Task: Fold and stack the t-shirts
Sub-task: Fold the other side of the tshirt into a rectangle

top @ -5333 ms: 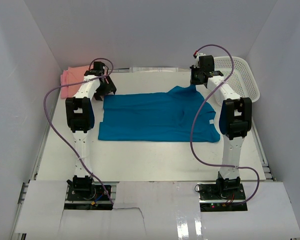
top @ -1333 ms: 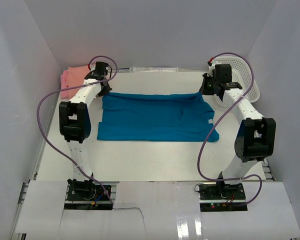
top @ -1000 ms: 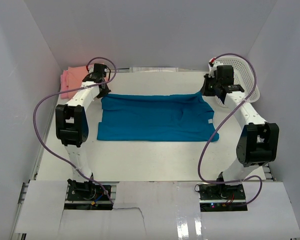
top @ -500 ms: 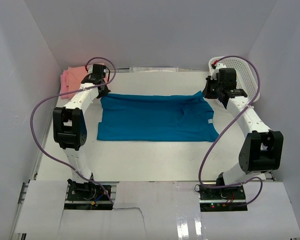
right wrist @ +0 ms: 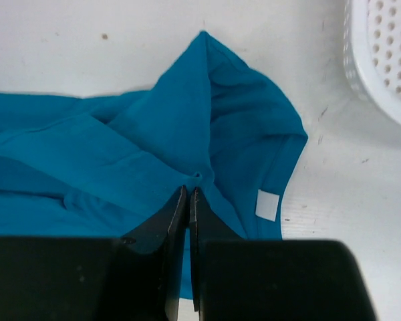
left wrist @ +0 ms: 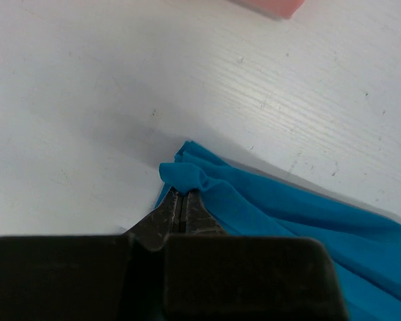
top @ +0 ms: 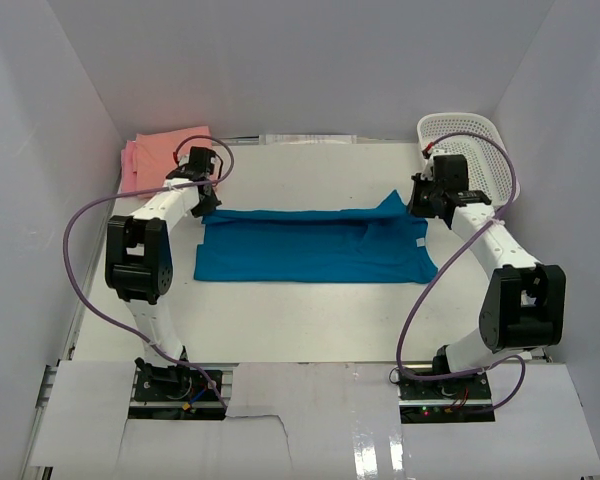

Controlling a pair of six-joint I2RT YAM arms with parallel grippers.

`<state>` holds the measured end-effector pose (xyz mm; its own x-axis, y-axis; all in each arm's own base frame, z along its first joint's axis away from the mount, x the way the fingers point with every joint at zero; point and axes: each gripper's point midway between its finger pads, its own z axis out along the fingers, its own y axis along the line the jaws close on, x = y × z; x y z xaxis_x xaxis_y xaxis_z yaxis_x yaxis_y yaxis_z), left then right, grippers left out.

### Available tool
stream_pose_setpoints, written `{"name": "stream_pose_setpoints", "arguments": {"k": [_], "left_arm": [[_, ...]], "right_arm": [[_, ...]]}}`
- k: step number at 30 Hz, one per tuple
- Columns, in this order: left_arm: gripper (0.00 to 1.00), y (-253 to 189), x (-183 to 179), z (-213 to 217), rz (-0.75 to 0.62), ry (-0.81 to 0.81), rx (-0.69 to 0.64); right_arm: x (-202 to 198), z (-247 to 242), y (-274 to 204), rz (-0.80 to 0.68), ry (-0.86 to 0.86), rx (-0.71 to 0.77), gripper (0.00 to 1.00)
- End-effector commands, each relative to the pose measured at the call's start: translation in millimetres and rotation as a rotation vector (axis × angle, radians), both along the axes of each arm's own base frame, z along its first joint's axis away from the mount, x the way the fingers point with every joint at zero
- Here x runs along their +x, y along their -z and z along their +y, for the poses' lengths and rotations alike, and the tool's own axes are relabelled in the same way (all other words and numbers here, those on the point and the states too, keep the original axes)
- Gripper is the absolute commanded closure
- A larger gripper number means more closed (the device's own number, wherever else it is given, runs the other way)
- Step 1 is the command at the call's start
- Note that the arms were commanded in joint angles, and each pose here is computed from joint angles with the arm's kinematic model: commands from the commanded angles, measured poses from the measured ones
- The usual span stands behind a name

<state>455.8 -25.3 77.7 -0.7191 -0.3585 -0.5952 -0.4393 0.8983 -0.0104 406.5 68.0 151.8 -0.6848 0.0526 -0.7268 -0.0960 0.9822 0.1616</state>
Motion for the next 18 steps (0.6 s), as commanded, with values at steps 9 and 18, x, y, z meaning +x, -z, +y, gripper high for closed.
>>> {"name": "stream_pose_setpoints", "arguments": {"k": [9, 18], "left_arm": [[1.00, -32, -13, -13, -0.061, 0.021, 0.075], [0.63, -3, -57, -10, 0.092, 0.002, 0.114]], "right_arm": [[-58, -29, 61, 0.202, 0.137, -0.082, 0.92], [-76, -34, 78, 0.275, 0.146, -0.107, 0.78]]}}
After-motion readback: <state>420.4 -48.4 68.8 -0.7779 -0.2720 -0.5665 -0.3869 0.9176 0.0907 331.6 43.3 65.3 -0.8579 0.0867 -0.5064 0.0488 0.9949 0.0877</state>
